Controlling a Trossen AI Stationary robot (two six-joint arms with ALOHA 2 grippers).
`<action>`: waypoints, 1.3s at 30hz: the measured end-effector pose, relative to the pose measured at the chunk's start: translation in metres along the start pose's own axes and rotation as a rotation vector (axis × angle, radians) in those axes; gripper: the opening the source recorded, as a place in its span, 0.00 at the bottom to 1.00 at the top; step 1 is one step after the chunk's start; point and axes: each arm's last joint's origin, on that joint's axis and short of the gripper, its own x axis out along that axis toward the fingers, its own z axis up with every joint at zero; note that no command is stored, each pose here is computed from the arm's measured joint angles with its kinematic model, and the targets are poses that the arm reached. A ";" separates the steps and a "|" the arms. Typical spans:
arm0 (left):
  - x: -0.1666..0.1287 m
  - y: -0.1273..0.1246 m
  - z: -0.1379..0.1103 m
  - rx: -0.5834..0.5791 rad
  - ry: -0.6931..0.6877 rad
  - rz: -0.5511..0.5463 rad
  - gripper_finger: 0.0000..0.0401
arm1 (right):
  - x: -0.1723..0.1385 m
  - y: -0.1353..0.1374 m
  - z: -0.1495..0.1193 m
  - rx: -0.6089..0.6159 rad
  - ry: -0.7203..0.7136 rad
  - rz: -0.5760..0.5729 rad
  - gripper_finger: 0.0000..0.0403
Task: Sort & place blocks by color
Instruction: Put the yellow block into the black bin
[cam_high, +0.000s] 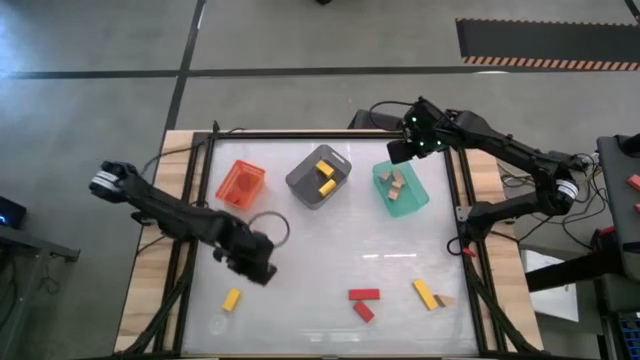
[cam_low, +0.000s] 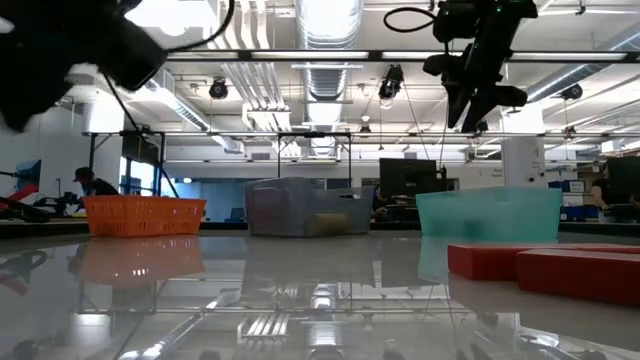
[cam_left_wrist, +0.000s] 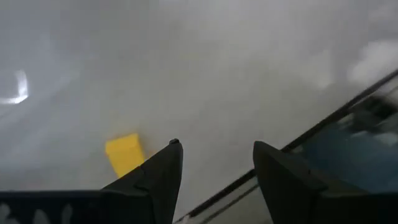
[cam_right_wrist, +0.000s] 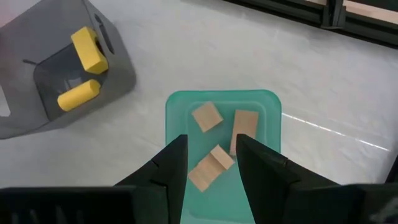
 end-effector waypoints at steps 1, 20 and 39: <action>0.008 -0.001 -0.002 0.007 0.026 0.027 0.45 | 0.000 0.000 0.000 -0.003 0.000 0.001 0.32; 0.059 0.013 -0.055 -0.049 0.033 0.317 0.45 | 0.000 0.003 -0.002 -0.050 0.004 0.005 0.30; 0.089 0.033 -0.052 -0.042 0.028 0.381 0.45 | 0.000 0.003 -0.001 -0.053 0.004 0.005 0.28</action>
